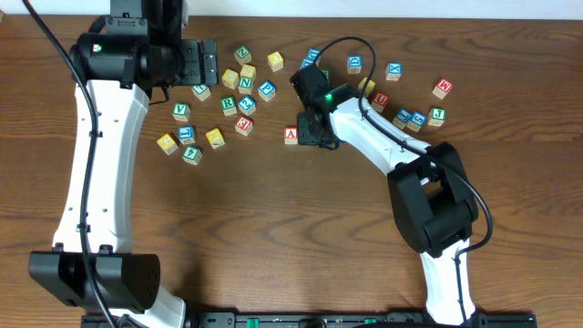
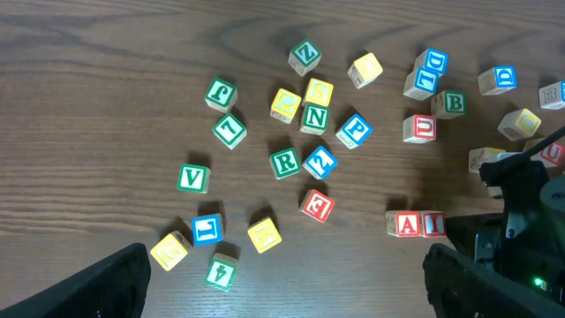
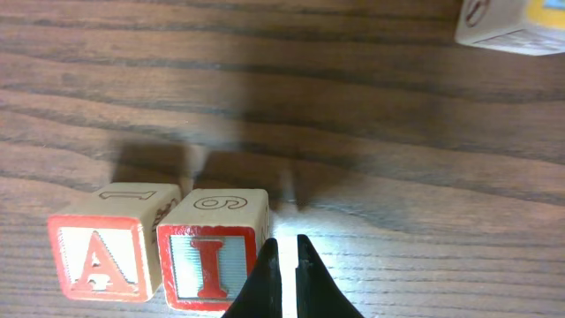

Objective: Spell out AI2

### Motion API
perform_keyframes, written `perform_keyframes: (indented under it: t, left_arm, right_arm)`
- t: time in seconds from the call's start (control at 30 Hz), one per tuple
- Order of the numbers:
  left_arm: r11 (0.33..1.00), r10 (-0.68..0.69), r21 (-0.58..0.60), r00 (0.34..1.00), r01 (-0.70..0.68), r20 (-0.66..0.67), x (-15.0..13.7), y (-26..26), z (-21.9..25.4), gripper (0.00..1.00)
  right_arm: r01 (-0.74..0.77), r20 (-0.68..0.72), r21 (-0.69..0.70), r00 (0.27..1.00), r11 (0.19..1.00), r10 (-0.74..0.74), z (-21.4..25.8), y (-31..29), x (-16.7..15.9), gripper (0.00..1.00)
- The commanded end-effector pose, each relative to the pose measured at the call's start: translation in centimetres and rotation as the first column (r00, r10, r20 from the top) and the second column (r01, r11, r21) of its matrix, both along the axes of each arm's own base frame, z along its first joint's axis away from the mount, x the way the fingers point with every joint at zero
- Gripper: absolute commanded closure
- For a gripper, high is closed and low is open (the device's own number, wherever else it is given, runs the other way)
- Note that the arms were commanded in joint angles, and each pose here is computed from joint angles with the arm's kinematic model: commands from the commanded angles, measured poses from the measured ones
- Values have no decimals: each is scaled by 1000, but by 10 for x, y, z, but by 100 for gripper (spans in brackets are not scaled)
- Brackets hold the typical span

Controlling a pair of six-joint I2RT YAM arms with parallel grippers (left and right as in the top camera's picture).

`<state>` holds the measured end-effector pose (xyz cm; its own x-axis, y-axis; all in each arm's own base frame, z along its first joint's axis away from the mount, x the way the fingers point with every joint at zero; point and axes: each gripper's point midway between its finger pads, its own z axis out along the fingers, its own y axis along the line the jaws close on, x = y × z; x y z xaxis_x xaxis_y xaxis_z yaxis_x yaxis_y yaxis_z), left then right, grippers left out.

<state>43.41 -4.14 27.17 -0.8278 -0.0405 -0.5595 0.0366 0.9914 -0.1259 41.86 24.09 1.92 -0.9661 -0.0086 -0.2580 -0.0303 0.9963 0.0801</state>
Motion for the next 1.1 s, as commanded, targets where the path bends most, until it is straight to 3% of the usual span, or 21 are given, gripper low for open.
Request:
perform_keyframes:
  t: [0.0,0.73,0.87,0.97,1.07]
  left_arm:
    - [1000,10,5,1000,-10,29,0,3,12,2]
    - [1000,10,6,1000,-10,29,0,3,12,3]
    - [1000,10,6,1000,-10,29,0,3,12,2]
    - [1000,10,5,1000,-11,29,0,3,12,2]
    - [1000,10,6,1000,-10,29,0,3,12,2]
  right_arm:
    - [2,-13,-5,1000,1000,-2,-7,3,-4,98]
    - [4,15,21,1000,1000,-4,2,6,4,97]
    - [26,58,48,998,998,-29,36,-8,17,90]
    - [26,122,69,992,997,-35,71,-23,29,76]
    - [56,182,99,981,994,-73,105,-41,37,69]
